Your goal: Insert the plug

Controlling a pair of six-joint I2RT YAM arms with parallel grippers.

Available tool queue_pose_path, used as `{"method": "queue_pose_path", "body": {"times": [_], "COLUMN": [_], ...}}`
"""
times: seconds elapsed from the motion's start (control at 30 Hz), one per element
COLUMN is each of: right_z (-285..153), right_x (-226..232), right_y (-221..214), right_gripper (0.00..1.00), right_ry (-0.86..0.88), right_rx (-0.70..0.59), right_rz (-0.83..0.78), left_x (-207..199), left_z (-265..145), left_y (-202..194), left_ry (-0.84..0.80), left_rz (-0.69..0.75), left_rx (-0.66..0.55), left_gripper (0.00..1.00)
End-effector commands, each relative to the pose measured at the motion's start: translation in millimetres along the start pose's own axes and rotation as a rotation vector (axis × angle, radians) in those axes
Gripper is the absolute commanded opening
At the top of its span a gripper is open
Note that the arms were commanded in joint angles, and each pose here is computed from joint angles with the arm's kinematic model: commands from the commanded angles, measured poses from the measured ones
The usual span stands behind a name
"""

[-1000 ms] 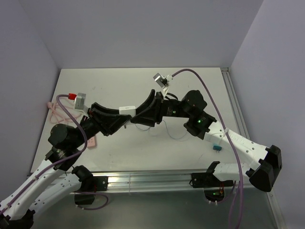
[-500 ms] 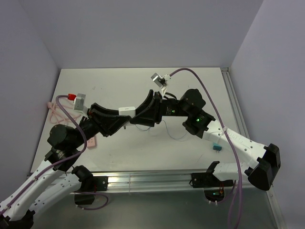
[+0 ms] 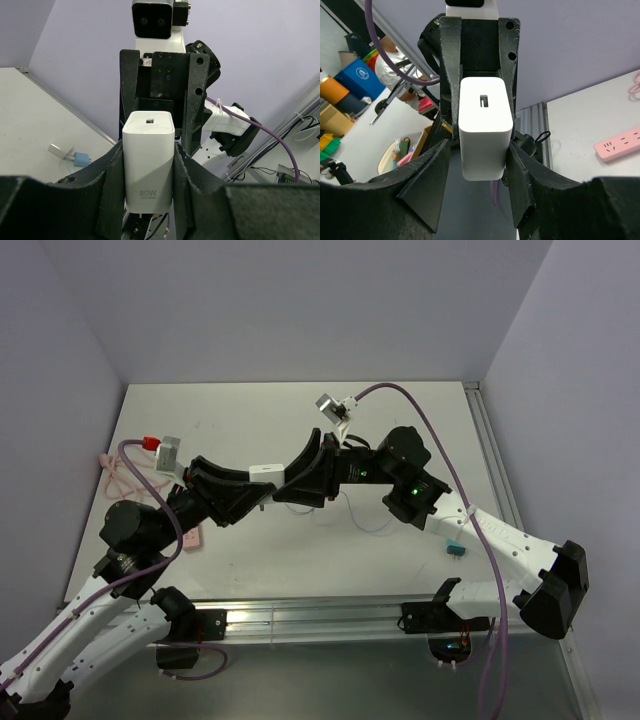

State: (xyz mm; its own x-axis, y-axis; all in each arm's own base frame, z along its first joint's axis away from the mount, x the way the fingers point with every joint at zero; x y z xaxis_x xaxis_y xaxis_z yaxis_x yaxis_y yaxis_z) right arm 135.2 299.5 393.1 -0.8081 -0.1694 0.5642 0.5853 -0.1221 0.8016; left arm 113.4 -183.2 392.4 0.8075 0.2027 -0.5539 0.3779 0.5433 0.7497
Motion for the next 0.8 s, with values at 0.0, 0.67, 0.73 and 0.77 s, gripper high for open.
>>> {"method": "queue_pose_path", "body": {"times": [0.0, 0.67, 0.73, 0.77], "right_z": [1.7, 7.6, 7.8, 7.7], "right_x": [8.2, -1.0, 0.8, 1.2], "right_y": [2.2, -4.7, -3.8, -3.5], "right_gripper": [0.55, 0.01, 0.00, 0.00], "right_ry": [0.049, 0.024, 0.020, 0.018], "right_rx": [-0.004, 0.015, 0.008, 0.004], "right_rz": [-0.036, -0.028, -0.035, -0.040], "left_x": [-17.3, -20.7, -20.7, -18.3], "left_z": [-1.7, -1.5, -1.7, -2.4], "left_y": [18.5, 18.7, 19.7, 17.8], "left_ry": [-0.044, -0.069, -0.060, -0.040], "left_rz": [0.043, 0.042, 0.040, 0.036], "left_rx": [-0.057, -0.051, -0.053, -0.039], "left_gripper": [0.01, 0.01, 0.01, 0.05]}}
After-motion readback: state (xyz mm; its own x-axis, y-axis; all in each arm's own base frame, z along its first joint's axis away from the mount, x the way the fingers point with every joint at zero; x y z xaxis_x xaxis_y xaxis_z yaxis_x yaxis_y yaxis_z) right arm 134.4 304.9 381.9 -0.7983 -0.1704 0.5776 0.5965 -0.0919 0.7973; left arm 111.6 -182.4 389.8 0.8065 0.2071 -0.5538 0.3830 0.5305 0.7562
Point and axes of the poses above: each gripper's point midway between its finger pads, its own z axis out along the fingers, its own x axis along the line the jaws close on, y = z × x, the point moved 6 cm from there along -z, back along the fingers, and after that the axes turned 2 degrees about z, right-handed, at the moved point
